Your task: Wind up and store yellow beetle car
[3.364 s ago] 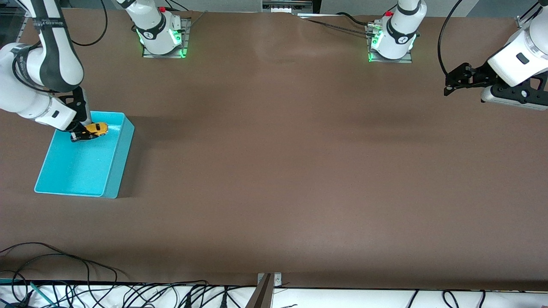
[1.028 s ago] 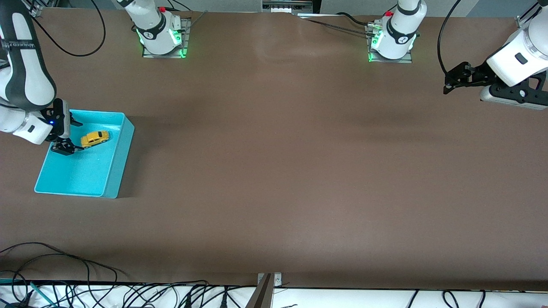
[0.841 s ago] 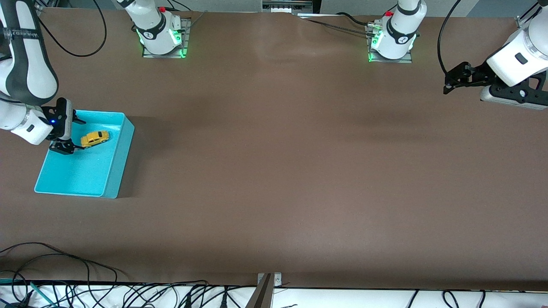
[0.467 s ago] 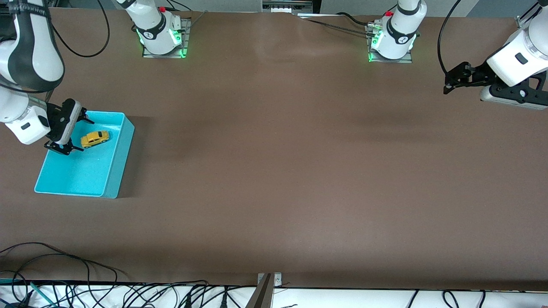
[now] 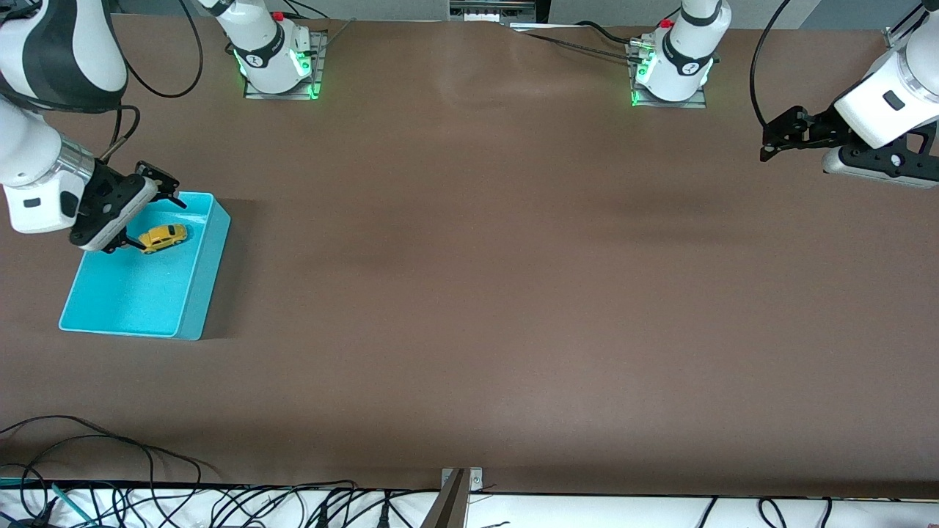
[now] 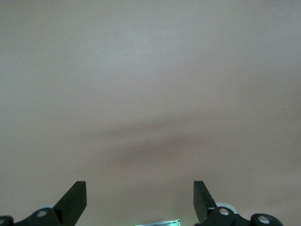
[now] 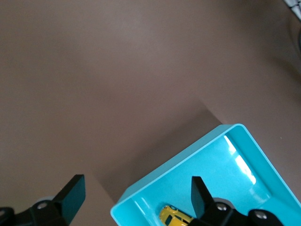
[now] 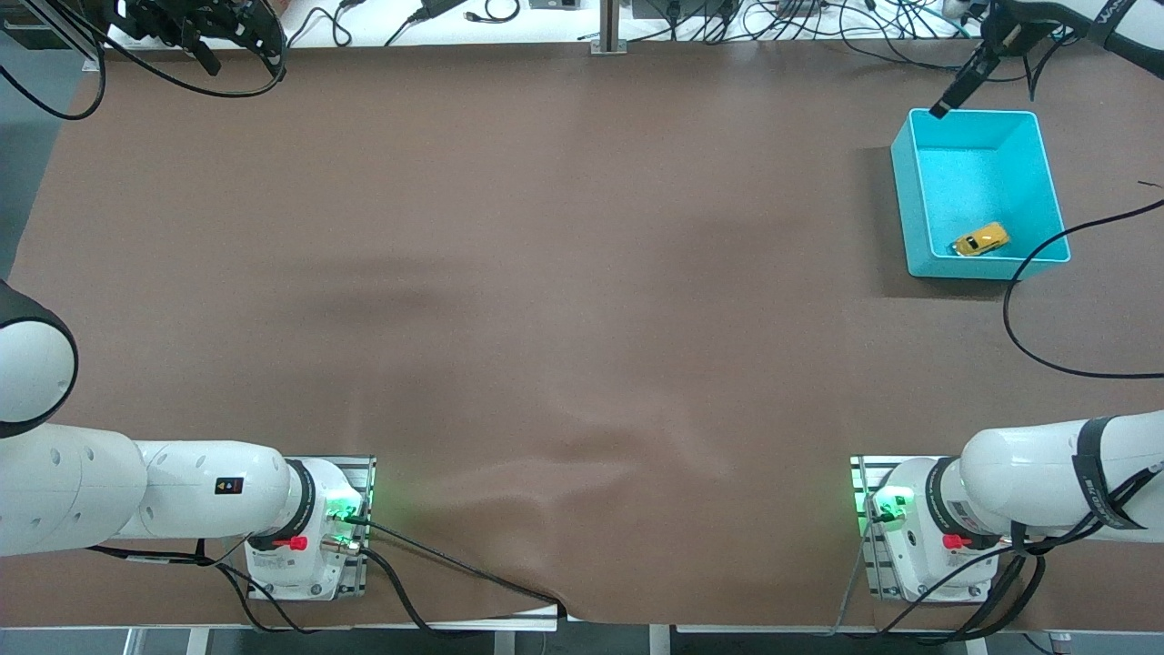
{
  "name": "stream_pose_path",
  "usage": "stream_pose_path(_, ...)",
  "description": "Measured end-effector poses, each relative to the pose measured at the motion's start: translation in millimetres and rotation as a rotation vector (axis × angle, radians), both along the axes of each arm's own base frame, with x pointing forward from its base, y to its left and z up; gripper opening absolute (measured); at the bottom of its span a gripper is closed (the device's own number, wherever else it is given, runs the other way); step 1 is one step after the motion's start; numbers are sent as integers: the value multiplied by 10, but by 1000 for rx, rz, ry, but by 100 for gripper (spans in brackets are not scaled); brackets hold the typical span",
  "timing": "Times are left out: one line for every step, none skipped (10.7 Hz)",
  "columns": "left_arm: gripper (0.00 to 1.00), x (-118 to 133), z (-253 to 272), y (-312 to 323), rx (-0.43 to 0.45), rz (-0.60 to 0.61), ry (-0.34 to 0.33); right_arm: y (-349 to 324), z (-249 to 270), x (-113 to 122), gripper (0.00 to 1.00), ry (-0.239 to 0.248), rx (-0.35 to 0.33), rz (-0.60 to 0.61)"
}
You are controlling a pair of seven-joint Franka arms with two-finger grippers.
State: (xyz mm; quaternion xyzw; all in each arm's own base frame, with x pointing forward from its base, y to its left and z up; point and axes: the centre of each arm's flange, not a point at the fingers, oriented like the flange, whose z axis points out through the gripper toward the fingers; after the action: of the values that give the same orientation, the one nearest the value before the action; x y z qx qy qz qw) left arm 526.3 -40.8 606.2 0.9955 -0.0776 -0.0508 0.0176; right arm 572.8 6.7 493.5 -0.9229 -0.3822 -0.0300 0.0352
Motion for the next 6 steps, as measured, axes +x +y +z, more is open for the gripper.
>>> stream_pose_path(100,0,0,0,0,0,0,120,188,9,100,17,-19,-128)
stream_pose_path(100,0,0,0,0,0,0,249,394,-6,100,41,-33,-238)
stream_pose_path(100,0,0,0,0,0,0,357,598,-30,100,57,-40,-308)
stream_pose_path(100,0,0,0,0,0,0,430,784,-62,100,72,-44,-360)
stream_pose_path(100,0,0,0,0,0,0,469,956,-102,100,87,-68,-413)
stream_pose_path(100,0,0,0,0,0,0,501,1128,-137,100,88,-111,-460)
